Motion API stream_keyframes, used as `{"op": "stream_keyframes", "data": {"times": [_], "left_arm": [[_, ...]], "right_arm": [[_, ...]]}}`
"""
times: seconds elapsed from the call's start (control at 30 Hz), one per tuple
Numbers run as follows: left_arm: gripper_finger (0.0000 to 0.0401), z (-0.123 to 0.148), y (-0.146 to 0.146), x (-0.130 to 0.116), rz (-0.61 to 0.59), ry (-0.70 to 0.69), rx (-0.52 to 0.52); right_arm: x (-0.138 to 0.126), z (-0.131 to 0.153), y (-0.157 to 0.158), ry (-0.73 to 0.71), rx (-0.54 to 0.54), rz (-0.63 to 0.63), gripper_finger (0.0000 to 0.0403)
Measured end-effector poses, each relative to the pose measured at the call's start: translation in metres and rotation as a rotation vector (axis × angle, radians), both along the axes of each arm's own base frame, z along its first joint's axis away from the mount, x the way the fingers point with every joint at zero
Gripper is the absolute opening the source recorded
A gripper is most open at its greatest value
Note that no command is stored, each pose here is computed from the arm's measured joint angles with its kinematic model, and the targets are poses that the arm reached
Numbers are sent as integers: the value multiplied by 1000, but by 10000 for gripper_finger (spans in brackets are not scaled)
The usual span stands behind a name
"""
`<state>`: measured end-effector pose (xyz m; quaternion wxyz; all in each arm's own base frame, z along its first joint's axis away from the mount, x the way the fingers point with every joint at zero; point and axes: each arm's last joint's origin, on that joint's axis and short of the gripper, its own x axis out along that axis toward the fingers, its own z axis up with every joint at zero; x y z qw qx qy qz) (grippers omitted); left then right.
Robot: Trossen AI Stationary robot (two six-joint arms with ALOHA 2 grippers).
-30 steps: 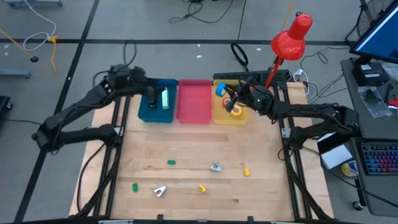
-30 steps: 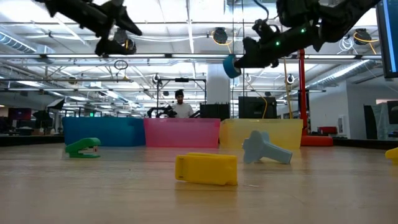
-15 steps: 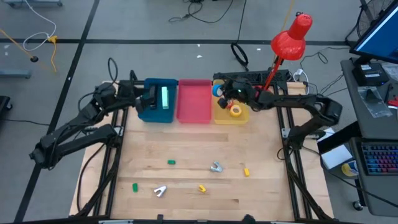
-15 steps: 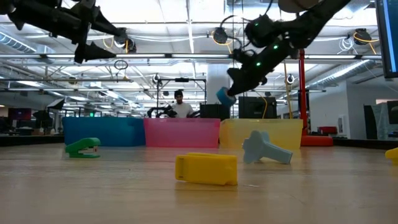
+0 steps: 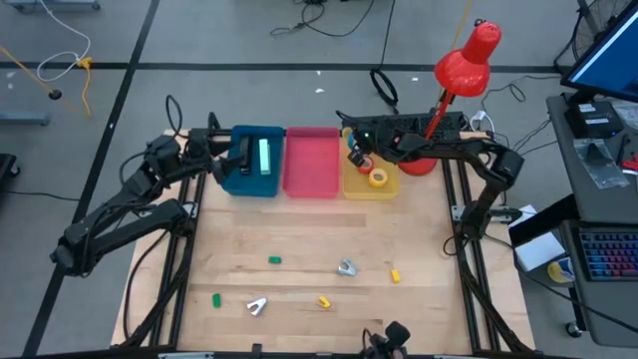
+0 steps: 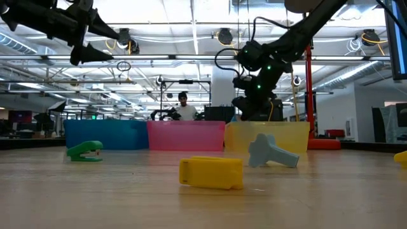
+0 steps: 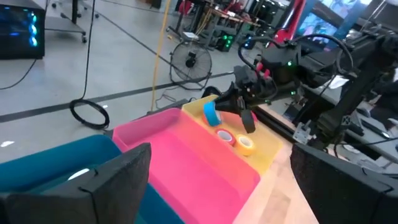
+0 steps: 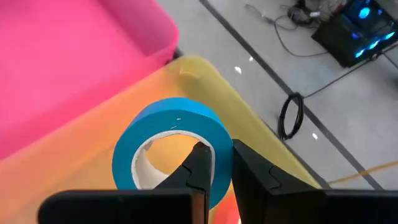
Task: Pick and place Stapler, Stapler remover, tape
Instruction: Put the blue tape into the yellow bin
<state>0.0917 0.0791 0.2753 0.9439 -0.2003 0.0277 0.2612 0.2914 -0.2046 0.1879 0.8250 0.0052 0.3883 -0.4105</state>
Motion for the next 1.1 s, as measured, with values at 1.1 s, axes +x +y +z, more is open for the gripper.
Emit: {"op": "stream_keyframes", "data": {"times": [1.1], "left_arm": [[379, -2, 1, -1, -35, 33, 22]], "right_arm": [[-4, -22, -12, 29, 85, -10, 87]]}}
